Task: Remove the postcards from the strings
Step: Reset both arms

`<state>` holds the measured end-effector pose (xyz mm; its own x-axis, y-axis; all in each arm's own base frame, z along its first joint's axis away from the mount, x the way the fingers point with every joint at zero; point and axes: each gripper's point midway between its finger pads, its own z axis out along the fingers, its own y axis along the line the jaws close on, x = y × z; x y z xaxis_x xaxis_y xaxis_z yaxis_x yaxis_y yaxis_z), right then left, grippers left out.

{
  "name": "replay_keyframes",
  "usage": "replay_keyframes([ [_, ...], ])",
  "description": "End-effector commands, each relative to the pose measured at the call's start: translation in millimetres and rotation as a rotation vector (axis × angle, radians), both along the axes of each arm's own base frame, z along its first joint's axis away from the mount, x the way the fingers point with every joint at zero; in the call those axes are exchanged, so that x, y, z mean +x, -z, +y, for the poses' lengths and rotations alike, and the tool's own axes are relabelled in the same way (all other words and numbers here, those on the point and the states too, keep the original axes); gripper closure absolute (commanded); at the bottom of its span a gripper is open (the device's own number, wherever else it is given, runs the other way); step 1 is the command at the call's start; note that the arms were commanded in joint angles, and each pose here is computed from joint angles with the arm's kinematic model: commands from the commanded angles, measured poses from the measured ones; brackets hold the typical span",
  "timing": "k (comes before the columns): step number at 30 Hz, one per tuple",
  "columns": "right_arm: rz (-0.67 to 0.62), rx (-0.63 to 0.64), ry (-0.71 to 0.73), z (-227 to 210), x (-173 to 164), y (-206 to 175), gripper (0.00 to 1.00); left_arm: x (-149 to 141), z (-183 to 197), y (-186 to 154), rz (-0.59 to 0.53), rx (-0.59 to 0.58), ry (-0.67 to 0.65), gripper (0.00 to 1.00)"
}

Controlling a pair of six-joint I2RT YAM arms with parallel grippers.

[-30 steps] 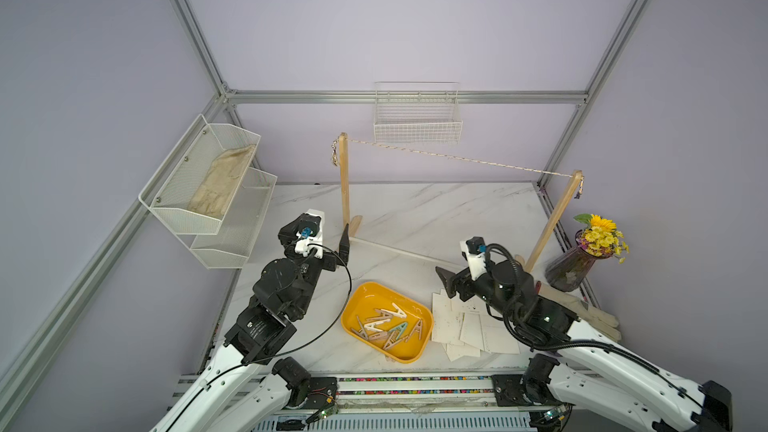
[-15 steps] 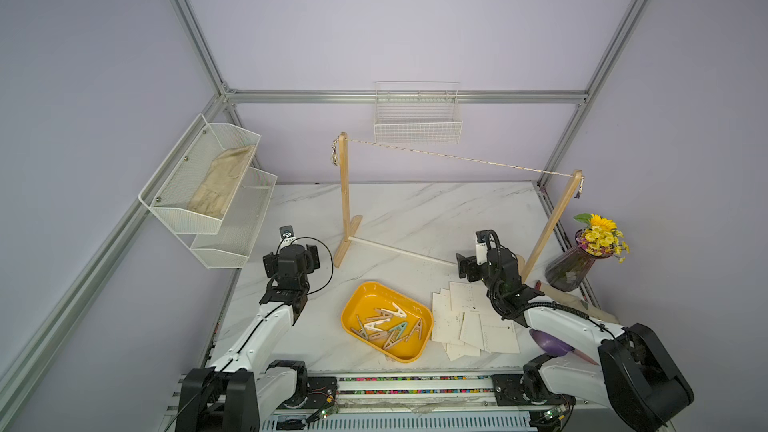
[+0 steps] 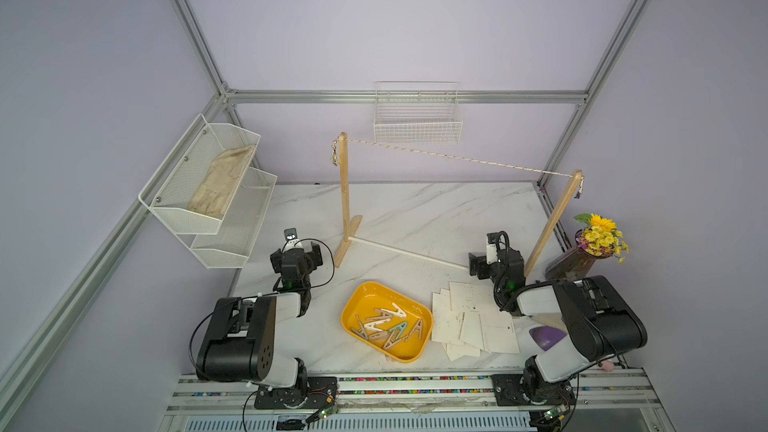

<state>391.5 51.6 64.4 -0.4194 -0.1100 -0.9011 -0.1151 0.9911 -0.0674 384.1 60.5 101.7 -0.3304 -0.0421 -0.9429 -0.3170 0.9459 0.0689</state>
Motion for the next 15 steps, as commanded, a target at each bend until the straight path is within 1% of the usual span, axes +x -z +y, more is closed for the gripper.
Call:
replay_keyframes([
  [1, -0.154, 0.005, -0.071, 7, 16, -24, 0.03, 10, -11, -14, -0.119, -0.014, 0.08, 0.0],
  [2, -0.138, 0.045, -0.026, -3, 17, -23, 0.03, 11, -12, -13, -0.111, -0.008, 0.084, 0.0],
  [4, -0.142, 0.085, -0.038, -12, 16, -18, 0.03, 11, -13, -13, -0.112, -0.016, 0.085, 0.0],
  [5, -0.137, 0.1, -0.031, -16, 17, -10, 0.03, 12, -12, -12, -0.109, -0.014, 0.085, 0.0],
  [6, -0.163, 0.138, -0.003, -22, 23, -9, 0.03, 12, -12, -12, -0.108, -0.011, 0.085, 0.0],
  [8, -0.045, 0.13, 0.057, -34, 31, 3, 0.03, 12, -12, -11, -0.107, -0.013, 0.085, 0.0],
  [10, -0.081, 0.171, 0.07, -41, 33, 0, 0.03, 13, -12, -11, -0.107, -0.008, 0.087, 0.0],
  [15, -0.073, 0.16, 0.069, -41, 34, 0, 0.03, 14, -17, -12, -0.109, 0.008, 0.117, 0.0],
])
